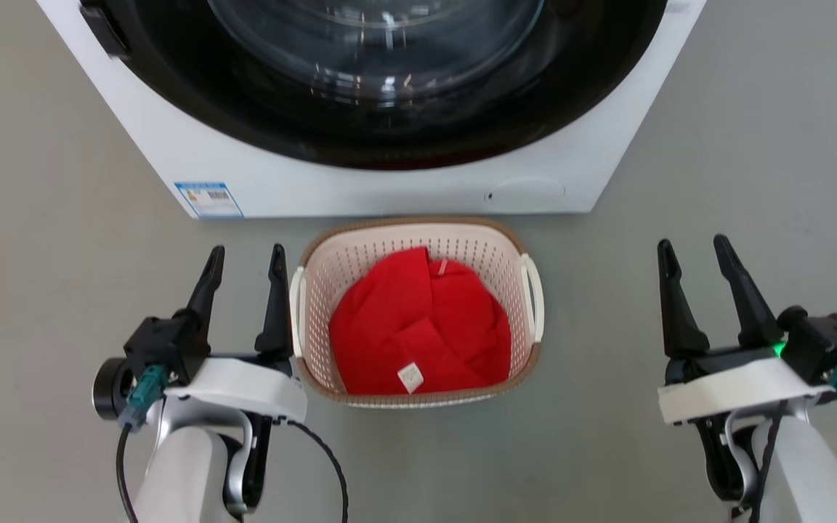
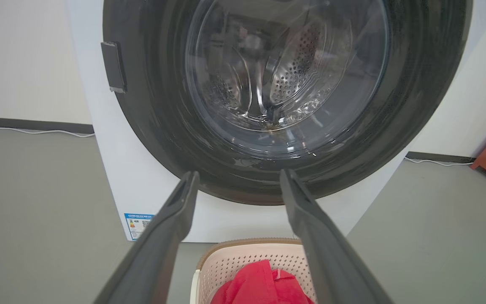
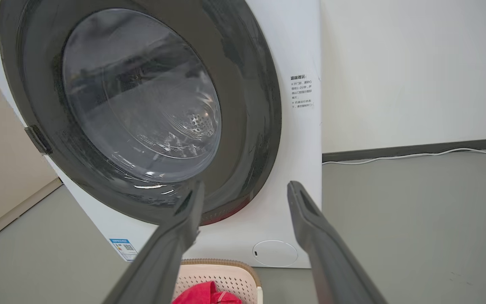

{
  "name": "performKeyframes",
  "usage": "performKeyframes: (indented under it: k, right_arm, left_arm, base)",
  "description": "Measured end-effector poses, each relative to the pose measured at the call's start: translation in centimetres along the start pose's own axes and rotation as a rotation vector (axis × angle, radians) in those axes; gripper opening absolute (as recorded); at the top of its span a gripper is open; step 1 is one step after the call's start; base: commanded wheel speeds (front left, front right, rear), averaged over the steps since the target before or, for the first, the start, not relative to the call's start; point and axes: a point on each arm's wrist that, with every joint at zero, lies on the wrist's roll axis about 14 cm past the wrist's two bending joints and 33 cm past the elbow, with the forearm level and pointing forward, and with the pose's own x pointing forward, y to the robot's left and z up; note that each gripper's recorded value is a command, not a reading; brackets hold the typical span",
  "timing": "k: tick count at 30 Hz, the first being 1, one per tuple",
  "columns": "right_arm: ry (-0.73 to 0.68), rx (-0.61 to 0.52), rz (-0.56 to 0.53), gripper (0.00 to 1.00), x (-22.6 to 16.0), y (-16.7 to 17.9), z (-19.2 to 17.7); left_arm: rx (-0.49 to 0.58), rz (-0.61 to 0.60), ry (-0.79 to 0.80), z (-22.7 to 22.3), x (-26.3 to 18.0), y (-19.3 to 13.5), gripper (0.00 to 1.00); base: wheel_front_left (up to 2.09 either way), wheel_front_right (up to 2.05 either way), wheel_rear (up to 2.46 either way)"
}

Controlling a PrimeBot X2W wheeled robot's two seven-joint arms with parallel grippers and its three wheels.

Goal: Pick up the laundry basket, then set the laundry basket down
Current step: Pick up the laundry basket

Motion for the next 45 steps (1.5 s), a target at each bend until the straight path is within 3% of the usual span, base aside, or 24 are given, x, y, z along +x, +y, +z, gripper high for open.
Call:
performKeyframes:
  k: [26,33,45]
  right_arm:
    - [0.161,0.023,0.041,1.00,6.5,0.0,-8.6]
    - [0.197,0.033,0.049,1.00,7.7,0.1,-10.9]
    - [0.294,0.047,0.065,1.00,9.7,0.2,-16.3]
  left_arm:
    - [0.016,0.003,0.159,-8.7,6.7,1.6,1.00]
    - [-0.031,0.031,0.209,-11.3,7.7,2.7,1.00]
    - [0.008,0.057,0.348,-17.9,8.9,4.5,1.00]
  base:
    - [0.00,0.00,0.00]
    - [0.00,0.00,0.00]
    - [0.00,0.00,0.00]
